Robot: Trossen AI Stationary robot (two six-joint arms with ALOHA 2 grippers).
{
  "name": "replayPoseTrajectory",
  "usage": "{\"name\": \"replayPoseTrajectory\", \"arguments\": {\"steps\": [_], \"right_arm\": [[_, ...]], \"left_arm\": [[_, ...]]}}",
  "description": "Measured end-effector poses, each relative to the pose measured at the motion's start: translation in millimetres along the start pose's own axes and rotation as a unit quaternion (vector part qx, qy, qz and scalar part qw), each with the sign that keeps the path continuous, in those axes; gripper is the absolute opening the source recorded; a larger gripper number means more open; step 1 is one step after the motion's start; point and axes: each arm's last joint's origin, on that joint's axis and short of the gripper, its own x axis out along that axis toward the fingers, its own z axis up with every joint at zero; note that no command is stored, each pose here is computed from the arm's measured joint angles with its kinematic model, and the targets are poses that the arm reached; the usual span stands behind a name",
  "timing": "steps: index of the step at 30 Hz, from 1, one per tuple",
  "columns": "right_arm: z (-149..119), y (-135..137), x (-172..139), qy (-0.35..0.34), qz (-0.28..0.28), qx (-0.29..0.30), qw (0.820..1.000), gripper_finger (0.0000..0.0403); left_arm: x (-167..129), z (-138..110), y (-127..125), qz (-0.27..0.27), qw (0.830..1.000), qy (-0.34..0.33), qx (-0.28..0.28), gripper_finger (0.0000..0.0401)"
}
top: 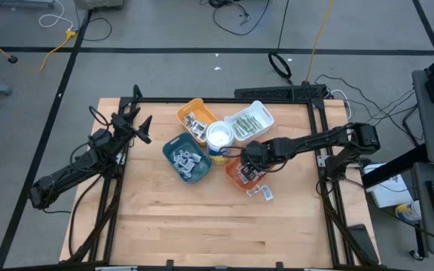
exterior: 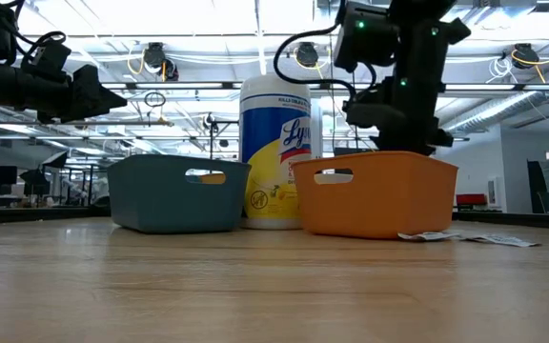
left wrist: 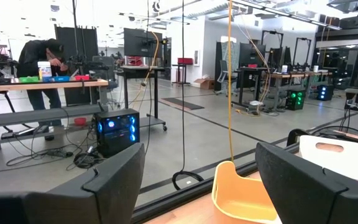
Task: Pick & Place First Aid Supplies
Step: Put the orange pad into the orange bin
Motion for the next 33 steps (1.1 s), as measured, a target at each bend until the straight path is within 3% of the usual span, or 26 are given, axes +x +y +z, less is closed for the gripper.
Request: {"name": "replayPoseTrajectory", "arguments": {"steps": [8,19,33], "right_arm": [[4.2,2.6,0.2,-0.005,0.028,-0.036,0.999,0.0023],[7.8,6.1,-6.8,-0.003,0.036,-0.023,0.999,0.0165],[7.1,14.5,-58.5,0.075,-0.012,0.098,0.992,0.0163]], "left_arm": [[0.0,0.0,0.0,0.0,1.0,0.0,0.0,0.0308],[0.0,0.0,0.0,0.0,1.0,0.0,0.0,0.0308],[0.0,0.0,0.0,0.0,1.0,0.0,0.0,0.0308]]}}
